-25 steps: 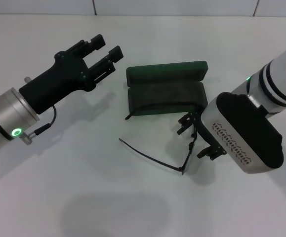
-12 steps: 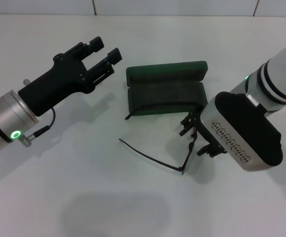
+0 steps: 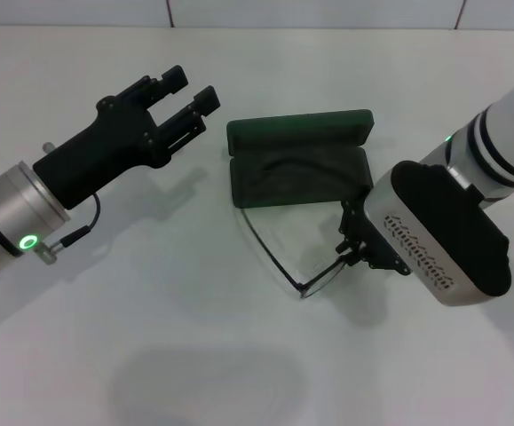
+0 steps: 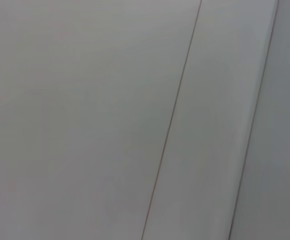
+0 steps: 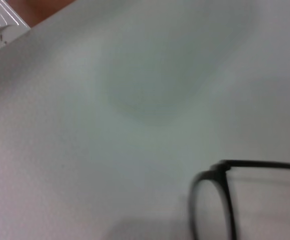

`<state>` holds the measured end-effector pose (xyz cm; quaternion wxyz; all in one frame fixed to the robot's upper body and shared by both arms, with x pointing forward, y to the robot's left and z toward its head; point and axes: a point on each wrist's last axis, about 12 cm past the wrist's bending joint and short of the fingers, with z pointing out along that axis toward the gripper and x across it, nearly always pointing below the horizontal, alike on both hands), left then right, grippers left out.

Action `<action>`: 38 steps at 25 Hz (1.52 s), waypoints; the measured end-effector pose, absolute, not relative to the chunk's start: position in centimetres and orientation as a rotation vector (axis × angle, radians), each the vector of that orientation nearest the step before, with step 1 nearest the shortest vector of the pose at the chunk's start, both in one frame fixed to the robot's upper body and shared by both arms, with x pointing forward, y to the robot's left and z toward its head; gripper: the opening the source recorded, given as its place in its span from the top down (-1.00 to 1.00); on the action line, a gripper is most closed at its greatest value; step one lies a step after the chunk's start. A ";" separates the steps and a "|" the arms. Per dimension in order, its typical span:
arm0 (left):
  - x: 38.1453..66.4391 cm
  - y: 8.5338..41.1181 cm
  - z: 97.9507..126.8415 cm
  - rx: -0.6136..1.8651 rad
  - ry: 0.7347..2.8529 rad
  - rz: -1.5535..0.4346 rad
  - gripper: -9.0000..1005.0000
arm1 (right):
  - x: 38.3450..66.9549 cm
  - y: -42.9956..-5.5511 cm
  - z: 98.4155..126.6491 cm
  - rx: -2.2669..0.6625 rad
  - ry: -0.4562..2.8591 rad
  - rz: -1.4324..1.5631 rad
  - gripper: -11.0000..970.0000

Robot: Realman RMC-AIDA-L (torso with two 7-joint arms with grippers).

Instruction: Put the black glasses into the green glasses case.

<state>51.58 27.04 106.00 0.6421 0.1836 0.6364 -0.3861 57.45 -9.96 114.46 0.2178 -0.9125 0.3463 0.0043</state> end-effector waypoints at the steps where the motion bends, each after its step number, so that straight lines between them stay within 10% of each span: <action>1: 51.6 27.0 106.0 0.419 1.449 -0.880 -0.24 | 57.4 -10.1 114.6 -2.519 0.964 0.017 0.58; 19: 50.1 26.7 108.8 0.579 1.234 -1.076 -0.24 | 55.7 -18.1 117.4 -1.943 1.025 0.258 0.75; 38: 56.0 20.6 113.3 0.784 1.401 -1.463 -0.24 | 53.6 -21.9 109.6 -1.368 0.918 0.300 0.74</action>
